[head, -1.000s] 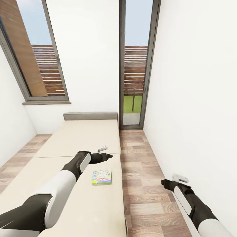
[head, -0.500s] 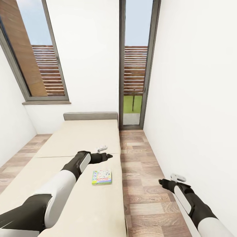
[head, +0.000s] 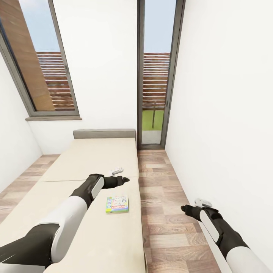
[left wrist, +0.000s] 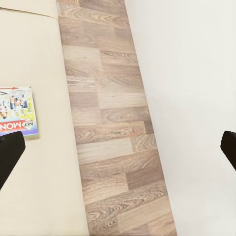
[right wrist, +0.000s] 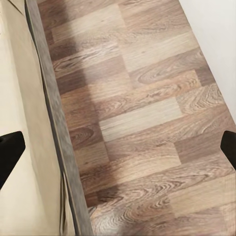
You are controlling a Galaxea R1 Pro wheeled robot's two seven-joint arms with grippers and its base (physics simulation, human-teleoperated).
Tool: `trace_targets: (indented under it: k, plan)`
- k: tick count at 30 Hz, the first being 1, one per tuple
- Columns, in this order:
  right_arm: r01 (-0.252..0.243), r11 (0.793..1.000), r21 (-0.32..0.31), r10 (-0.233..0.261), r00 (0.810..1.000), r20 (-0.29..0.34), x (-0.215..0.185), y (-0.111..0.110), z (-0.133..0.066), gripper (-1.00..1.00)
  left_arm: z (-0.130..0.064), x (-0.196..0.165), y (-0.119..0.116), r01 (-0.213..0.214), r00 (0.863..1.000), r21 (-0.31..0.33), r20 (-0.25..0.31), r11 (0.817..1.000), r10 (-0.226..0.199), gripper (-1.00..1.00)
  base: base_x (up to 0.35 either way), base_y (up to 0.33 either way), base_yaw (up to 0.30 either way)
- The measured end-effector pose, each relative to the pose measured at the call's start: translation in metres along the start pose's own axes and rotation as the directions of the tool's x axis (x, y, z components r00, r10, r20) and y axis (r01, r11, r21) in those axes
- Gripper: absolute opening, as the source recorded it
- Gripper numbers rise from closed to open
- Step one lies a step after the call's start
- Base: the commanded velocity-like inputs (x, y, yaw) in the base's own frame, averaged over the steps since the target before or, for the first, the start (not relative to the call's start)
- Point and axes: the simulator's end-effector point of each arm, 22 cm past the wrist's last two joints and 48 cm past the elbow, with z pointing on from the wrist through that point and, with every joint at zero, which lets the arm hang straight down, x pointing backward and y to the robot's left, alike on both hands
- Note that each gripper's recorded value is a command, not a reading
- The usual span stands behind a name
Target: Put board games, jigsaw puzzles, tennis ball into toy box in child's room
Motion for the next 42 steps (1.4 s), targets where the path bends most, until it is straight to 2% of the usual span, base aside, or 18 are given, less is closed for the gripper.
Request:
trace_targets:
  k: [20, 37, 42]
  plan:
    - [0.002, 1.000, -0.002, -0.002, 1.000, 0.001, 0.000, 0.001, 0.000, 1.00, 0.000, 0.000, -0.001, -0.002, 1.000, -0.001, 0.001, 1.000, 0.002, 1.00, 0.044, -0.018, 0.000]
    - [0.002, 1.000, -0.002, -0.002, 1.000, 0.003, 0.000, 0.001, 0.000, 1.00, 0.000, 0.001, 0.010, -0.002, 1.000, -0.055, 0.000, 0.999, 0.002, 1.00, 0.093, -0.079, 0.000]
    - [0.002, 1.000, -0.002, -0.002, 1.000, 0.004, -0.001, 0.001, 0.000, 1.00, 0.000, 0.001, 0.020, 0.000, 1.000, -0.102, -0.001, 0.995, 0.000, 1.00, 0.104, -0.101, 0.000]
